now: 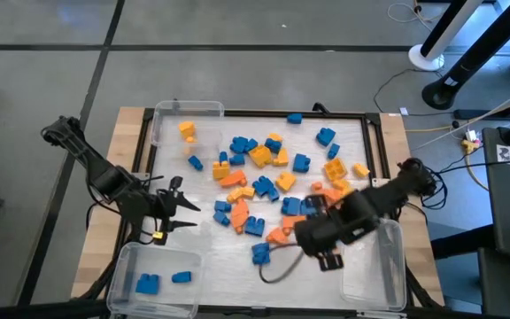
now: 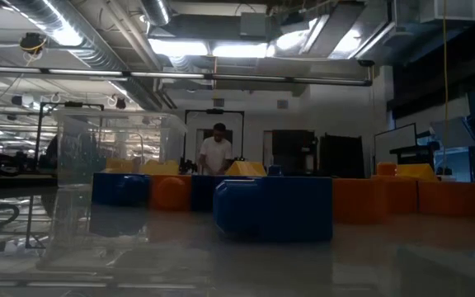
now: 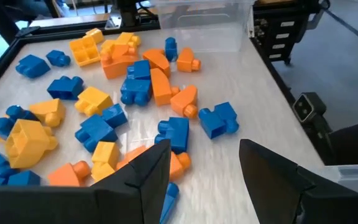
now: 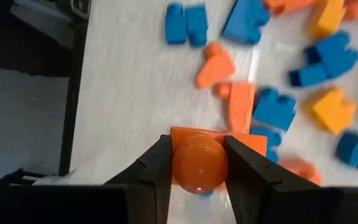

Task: Sort blocks
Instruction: Put the orange game piece into the bottom right transparent bin

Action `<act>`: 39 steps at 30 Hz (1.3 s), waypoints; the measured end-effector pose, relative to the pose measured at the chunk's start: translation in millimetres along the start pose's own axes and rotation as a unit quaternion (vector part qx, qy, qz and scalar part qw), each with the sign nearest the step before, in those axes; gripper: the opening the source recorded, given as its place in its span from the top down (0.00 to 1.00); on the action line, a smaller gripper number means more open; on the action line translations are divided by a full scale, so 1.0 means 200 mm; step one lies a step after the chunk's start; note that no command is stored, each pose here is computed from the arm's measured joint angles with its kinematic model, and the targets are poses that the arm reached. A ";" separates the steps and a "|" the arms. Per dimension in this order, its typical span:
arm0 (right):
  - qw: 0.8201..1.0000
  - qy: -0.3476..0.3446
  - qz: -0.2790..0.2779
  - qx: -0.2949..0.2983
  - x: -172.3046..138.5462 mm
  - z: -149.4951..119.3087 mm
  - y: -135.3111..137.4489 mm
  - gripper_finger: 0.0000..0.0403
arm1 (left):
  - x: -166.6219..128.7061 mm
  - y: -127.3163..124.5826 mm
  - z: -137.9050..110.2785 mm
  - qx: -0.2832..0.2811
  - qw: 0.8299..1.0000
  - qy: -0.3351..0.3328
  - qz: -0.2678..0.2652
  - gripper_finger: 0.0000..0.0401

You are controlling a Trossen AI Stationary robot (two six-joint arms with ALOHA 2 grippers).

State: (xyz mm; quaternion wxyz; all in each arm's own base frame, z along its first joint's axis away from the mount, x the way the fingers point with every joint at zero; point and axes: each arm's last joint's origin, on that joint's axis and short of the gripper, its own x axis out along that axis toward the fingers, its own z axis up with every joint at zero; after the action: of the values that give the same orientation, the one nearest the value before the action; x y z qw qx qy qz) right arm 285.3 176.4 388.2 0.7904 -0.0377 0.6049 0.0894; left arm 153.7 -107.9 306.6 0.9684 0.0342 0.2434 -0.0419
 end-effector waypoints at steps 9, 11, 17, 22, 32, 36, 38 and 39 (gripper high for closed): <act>0.999 -0.019 -0.011 0.034 -0.03 -0.17 0.32 0.71 | 0.06 -0.03 -0.02 0.009 1.000 0.019 0.006 0.55; 0.999 -0.029 -0.017 0.042 -0.04 -0.22 0.40 0.71 | 0.07 -0.04 -0.02 0.012 1.000 0.026 0.008 0.55; 0.995 -0.037 -0.041 0.083 -0.01 -0.39 0.58 0.71 | 0.11 -0.06 -0.03 0.009 0.999 0.038 0.012 0.55; 0.991 -0.008 -0.072 0.111 0.11 -0.52 0.66 0.70 | 0.13 -0.07 -0.03 0.001 0.999 0.031 0.010 0.55; 0.984 0.067 -0.121 0.112 0.30 -0.64 0.66 0.70 | 0.14 -0.09 0.01 0.007 1.000 0.000 0.002 0.55; 0.980 0.102 -0.130 0.113 0.35 -0.66 0.65 0.70 | 0.15 -0.09 0.00 0.002 1.000 0.004 0.003 0.55; 0.979 0.111 -0.131 0.113 0.37 -0.67 0.64 0.70 | 0.17 -0.09 0.00 0.002 1.000 0.006 0.005 0.55; 0.978 0.114 -0.133 0.113 0.37 -0.67 0.64 0.70 | 0.18 -0.10 0.00 0.001 1.000 0.006 0.007 0.55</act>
State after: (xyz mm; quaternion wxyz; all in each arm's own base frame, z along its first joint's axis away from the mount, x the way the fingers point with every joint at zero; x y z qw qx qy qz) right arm 152.6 286.8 286.7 0.7200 -0.0384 0.6870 -0.0900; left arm 183.1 -129.5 288.9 0.9672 0.0371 0.2488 -0.0353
